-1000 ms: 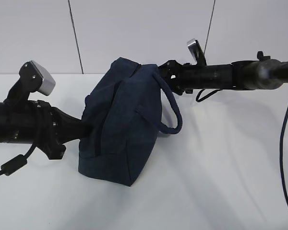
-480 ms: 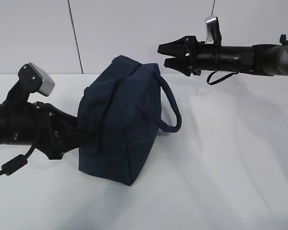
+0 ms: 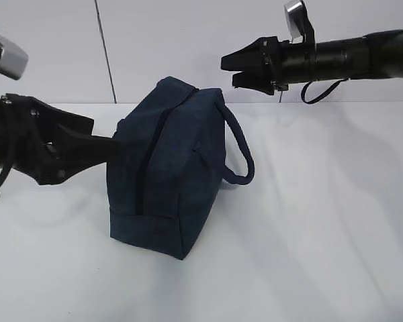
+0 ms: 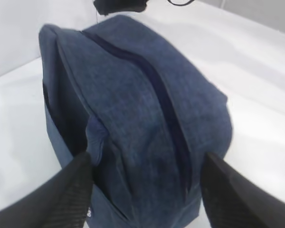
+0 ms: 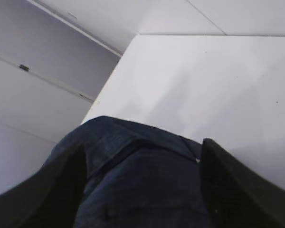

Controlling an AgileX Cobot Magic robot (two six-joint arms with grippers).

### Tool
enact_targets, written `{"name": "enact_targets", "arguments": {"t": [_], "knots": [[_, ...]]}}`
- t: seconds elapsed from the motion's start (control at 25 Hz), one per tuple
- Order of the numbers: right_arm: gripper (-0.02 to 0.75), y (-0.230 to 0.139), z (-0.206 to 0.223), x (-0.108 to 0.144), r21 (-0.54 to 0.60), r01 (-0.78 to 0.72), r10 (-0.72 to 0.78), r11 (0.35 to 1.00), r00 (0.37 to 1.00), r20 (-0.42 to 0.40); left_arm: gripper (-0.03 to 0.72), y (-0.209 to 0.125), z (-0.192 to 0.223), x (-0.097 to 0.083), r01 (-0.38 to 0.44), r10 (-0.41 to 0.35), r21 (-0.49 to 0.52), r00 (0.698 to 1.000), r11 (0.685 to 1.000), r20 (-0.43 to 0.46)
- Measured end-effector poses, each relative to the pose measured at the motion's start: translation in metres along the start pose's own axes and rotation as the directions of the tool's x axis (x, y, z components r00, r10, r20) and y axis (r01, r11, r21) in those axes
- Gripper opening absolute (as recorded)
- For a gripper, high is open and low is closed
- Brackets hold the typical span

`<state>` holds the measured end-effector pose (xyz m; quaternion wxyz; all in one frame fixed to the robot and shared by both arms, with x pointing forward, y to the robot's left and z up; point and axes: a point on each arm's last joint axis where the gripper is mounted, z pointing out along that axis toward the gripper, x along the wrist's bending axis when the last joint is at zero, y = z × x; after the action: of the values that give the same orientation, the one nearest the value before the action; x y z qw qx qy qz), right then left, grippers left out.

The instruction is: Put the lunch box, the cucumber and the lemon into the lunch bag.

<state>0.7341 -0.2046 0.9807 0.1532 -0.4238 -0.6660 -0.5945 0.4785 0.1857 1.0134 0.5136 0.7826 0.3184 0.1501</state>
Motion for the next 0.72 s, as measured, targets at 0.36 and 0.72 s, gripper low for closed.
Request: {"name": "enact_targets", "arguments": {"t": [0.36, 0.72], "knots": [[0.561, 0.017, -0.041, 0.071, 0.301, 0.057, -0.145, 0.952, 0.950, 0.277, 0.516, 0.002, -0.032, -0.023, 0.085, -0.101, 0.189, 0.992, 0.978, 0.075], [0.533, 0.026, -0.067, 0.156, 0.358, 0.013, -0.204, 0.934, 0.840, 0.503, 0.462, 0.026, -0.067, -0.026, 0.266, -0.253, 0.395, 0.964, 0.879, -0.086]]}}
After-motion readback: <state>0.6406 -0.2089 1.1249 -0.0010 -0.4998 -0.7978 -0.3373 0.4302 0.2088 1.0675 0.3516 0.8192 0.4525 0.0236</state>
